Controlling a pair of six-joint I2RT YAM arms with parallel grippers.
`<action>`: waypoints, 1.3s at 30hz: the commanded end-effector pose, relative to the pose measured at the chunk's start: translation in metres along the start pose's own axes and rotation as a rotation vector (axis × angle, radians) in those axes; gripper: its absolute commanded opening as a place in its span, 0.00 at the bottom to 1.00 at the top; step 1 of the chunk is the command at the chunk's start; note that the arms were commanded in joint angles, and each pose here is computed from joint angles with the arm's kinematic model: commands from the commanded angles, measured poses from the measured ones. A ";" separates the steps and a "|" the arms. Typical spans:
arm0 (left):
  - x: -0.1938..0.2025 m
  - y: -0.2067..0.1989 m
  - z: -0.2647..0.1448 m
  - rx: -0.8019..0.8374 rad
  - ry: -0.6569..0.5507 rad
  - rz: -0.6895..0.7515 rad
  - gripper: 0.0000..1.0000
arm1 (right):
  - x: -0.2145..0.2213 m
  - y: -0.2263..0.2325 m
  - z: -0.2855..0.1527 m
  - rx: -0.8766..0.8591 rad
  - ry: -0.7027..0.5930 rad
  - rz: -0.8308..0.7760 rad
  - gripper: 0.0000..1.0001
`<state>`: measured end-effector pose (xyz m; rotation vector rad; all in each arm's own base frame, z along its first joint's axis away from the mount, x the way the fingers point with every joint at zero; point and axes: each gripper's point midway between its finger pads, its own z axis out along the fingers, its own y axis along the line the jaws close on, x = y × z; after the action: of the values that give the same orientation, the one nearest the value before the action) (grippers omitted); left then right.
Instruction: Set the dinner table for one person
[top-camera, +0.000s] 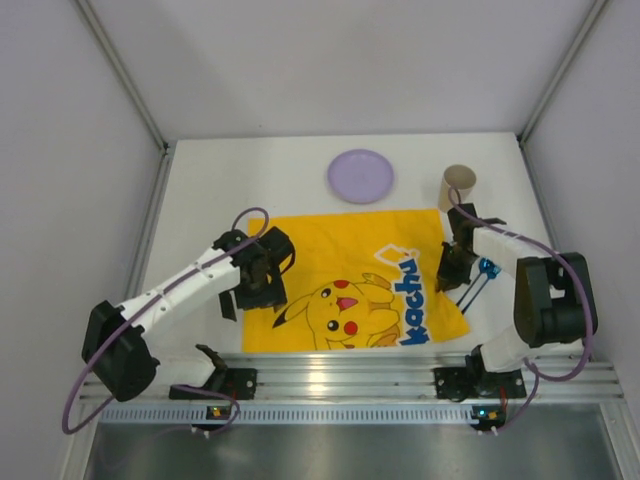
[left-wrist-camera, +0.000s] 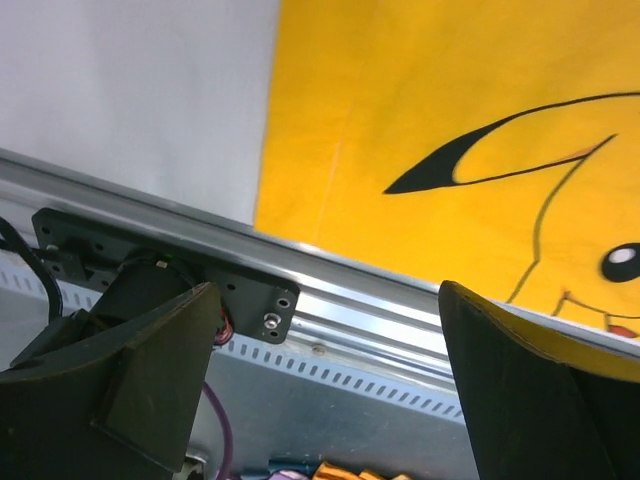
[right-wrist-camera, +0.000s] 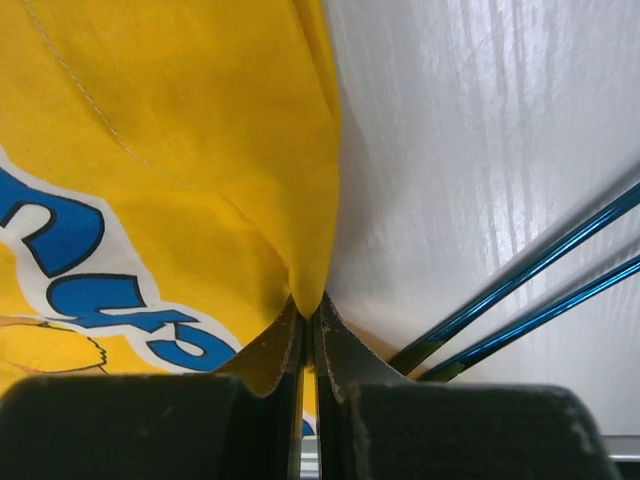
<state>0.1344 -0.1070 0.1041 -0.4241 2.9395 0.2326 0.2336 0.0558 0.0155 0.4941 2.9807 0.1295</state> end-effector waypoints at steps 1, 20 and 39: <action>-0.035 -0.013 -0.003 0.000 -0.090 -0.023 0.95 | 0.014 0.005 -0.003 -0.044 0.010 -0.021 0.00; -0.163 -0.055 0.068 0.262 -0.107 -0.144 0.81 | -0.008 0.035 -0.057 -0.172 -0.066 -0.125 0.79; -0.202 -0.089 0.138 0.295 -0.002 -0.101 0.77 | -0.077 0.079 -0.074 -0.245 -0.140 -0.126 0.76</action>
<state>0.3565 -0.1225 0.0223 -0.5108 2.8693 -0.2098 0.3043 0.0902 0.0909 0.2997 2.8412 0.3759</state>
